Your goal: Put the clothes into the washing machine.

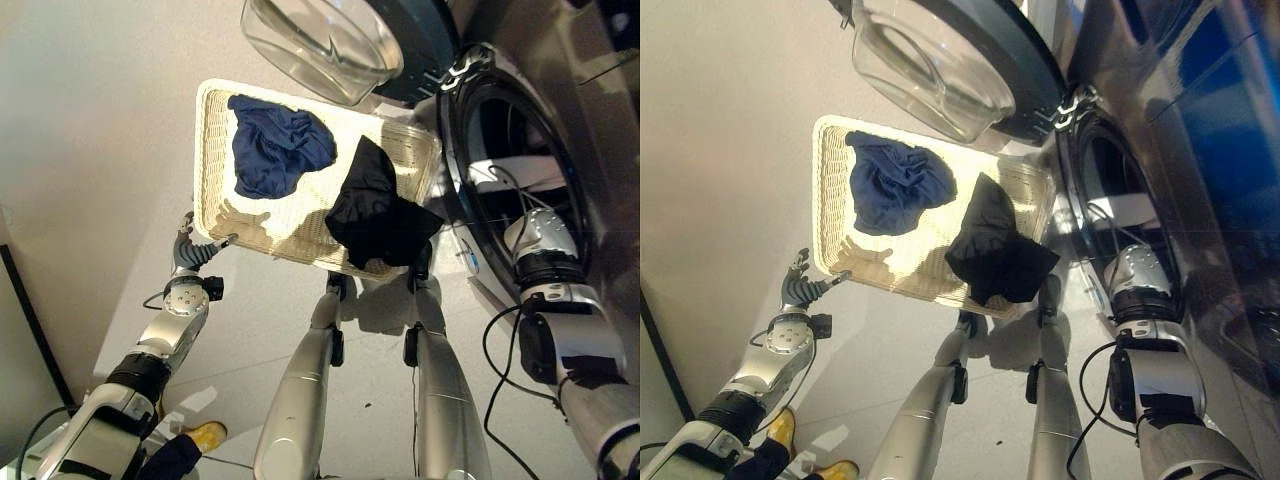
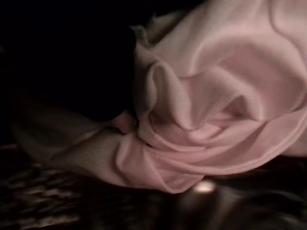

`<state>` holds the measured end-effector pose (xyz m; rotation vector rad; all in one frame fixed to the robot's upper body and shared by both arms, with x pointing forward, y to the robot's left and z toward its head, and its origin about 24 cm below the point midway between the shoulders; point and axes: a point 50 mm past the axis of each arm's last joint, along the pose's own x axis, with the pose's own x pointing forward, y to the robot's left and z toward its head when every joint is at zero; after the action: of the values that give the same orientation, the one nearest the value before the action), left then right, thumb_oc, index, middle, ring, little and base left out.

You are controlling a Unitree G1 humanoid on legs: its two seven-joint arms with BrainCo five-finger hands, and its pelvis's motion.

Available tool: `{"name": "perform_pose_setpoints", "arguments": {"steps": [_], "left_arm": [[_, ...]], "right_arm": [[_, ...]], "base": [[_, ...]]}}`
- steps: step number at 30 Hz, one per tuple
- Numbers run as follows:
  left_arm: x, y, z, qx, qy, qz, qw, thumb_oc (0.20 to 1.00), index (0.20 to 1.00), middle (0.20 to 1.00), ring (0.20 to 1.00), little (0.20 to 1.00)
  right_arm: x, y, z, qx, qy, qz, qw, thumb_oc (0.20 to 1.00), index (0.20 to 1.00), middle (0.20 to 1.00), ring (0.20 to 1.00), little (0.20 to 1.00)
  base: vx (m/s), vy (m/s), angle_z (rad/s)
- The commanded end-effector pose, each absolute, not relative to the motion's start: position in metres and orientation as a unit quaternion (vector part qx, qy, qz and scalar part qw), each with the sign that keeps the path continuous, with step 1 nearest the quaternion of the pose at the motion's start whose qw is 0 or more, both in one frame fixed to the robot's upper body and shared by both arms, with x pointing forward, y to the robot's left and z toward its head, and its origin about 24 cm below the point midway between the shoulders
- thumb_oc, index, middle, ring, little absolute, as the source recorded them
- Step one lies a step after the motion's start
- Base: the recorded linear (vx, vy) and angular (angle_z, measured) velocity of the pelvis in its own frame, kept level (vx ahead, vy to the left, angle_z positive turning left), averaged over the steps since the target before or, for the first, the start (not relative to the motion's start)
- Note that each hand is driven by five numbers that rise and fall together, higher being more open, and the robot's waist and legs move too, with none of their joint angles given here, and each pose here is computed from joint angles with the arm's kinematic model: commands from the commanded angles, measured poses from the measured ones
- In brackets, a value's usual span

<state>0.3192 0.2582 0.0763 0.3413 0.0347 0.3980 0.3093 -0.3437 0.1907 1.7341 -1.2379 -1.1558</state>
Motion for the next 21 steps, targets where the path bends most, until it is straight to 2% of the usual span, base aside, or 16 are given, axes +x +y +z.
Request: {"name": "perform_pose_setpoints", "arguments": {"steps": [1, 2, 3, 4, 5, 6, 7, 8, 9, 10, 11, 12, 13, 15, 18, 21], "left_arm": [[0.298, 0.284, 0.063, 0.163, 0.040, 0.228, 0.959, 1.000, 1.000, 1.000, 1.000, 1.000], [0.297, 0.284, 0.062, 0.164, 0.043, 0.226, 0.959, 1.000, 1.000, 1.000, 1.000, 1.000], [0.298, 0.283, 0.060, 0.166, 0.048, 0.220, 0.960, 1.000, 1.000, 1.000, 1.000, 1.000], [0.298, 0.283, 0.060, 0.167, 0.048, 0.219, 0.960, 1.000, 1.000, 1.000, 1.000, 1.000], [0.300, 0.280, 0.060, 0.165, 0.051, 0.210, 0.962, 1.000, 1.000, 1.000, 1.000, 1.000], [0.301, 0.278, 0.060, 0.165, 0.050, 0.208, 0.963, 1.000, 1.000, 1.000, 1.000, 1.000], [0.306, 0.274, 0.062, 0.168, 0.047, 0.195, 0.965, 1.000, 1.000, 1.000, 1.000, 1.000], [0.307, 0.271, 0.063, 0.168, 0.047, 0.190, 0.966, 1.000, 1.000, 1.000, 1.000, 1.000], [0.312, 0.264, 0.065, 0.166, 0.045, 0.181, 0.968, 1.000, 1.000, 1.000, 1.000, 1.000], [0.314, 0.262, 0.065, 0.165, 0.045, 0.180, 0.969, 1.000, 1.000, 1.000, 1.000, 1.000], [0.316, 0.258, 0.067, 0.163, 0.045, 0.178, 0.969, 1.000, 1.000, 1.000, 1.000, 1.000], [0.317, 0.258, 0.066, 0.162, 0.046, 0.179, 0.969, 1.000, 1.000, 1.000, 1.000, 1.000], [0.320, 0.252, 0.066, 0.160, 0.045, 0.178, 0.970, 1.000, 1.000, 1.000, 1.000, 1.000], [0.321, 0.250, 0.067, 0.156, 0.044, 0.179, 0.970, 1.000, 1.000, 1.000, 1.000, 1.000], [0.325, 0.243, 0.066, 0.149, 0.039, 0.177, 0.972, 1.000, 1.000, 1.000, 1.000, 1.000], [0.326, 0.243, 0.069, 0.145, 0.031, 0.179, 0.973, 1.000, 1.000, 1.000, 1.000, 1.000]], "right_arm": [[0.209, -0.424, 0.255, 0.612, -0.636, -0.442, 0.157, 0.200, 0.200, 0.200, 0.200, 0.200], [0.208, -0.428, 0.247, 0.626, -0.615, -0.454, 0.155, 0.200, 0.200, 0.200, 0.200, 0.200], [0.212, -0.430, 0.239, 0.649, -0.582, -0.464, 0.160, 0.548, 0.548, 0.548, 0.548, 0.548], [0.212, -0.431, 0.238, 0.653, -0.577, -0.464, 0.160, 0.693, 0.693, 0.693, 0.693, 0.693], [0.225, -0.427, 0.242, 0.681, -0.552, -0.440, 0.196, 1.000, 1.000, 1.000, 1.000, 1.000], [0.230, -0.424, 0.244, 0.689, -0.545, -0.428, 0.211, 1.000, 1.000, 1.000, 1.000, 1.000], [0.254, -0.410, 0.244, 0.721, -0.502, -0.395, 0.268, 1.000, 1.000, 1.000, 1.000, 1.000], [0.264, -0.403, 0.247, 0.730, -0.491, -0.374, 0.294, 1.000, 1.000, 1.000, 1.000, 1.000], [0.287, -0.381, 0.248, 0.747, -0.459, -0.329, 0.349, 1.000, 1.000, 1.000, 1.000, 1.000], [0.296, -0.372, 0.248, 0.755, -0.444, -0.311, 0.369, 1.000, 1.000, 1.000, 1.000, 1.000], [0.314, -0.346, 0.248, 0.767, -0.413, -0.265, 0.414, 1.000, 1.000, 1.000, 1.000, 1.000], [0.320, -0.339, 0.247, 0.769, -0.401, -0.251, 0.430, 1.000, 1.000, 1.000, 1.000, 1.000], [0.337, -0.313, 0.247, 0.774, -0.367, -0.204, 0.474, 1.000, 1.000, 1.000, 1.000, 1.000], [0.348, -0.296, 0.247, 0.771, -0.344, -0.164, 0.510, 1.000, 1.000, 1.000, 1.000, 1.000], [0.370, -0.272, 0.242, 0.746, -0.301, -0.083, 0.588, 1.000, 1.000, 1.000, 1.000, 1.000], [0.380, -0.274, 0.236, 0.714, -0.276, -0.052, 0.641, 1.000, 1.000, 1.000, 1.000, 1.000]], "base": [[0.03, -0.012, -0.03], [0.04, -0.025, -0.05], [0.02, -0.022, -0.05], [0.03, -0.031, -0.04], [0.00, 0.000, 0.00], [0.02, -0.060, -0.01], [0.00, -0.058, -0.01], [0.00, -0.058, -0.01], [0.00, 0.000, 0.00], [0.00, 0.000, 0.00], [0.00, 0.000, 0.00], [0.00, 0.000, 0.00], [0.00, 0.000, 0.00], [0.00, 0.000, 0.00], [-0.02, 0.014, 0.01], [-0.04, 0.013, 0.03]]}}
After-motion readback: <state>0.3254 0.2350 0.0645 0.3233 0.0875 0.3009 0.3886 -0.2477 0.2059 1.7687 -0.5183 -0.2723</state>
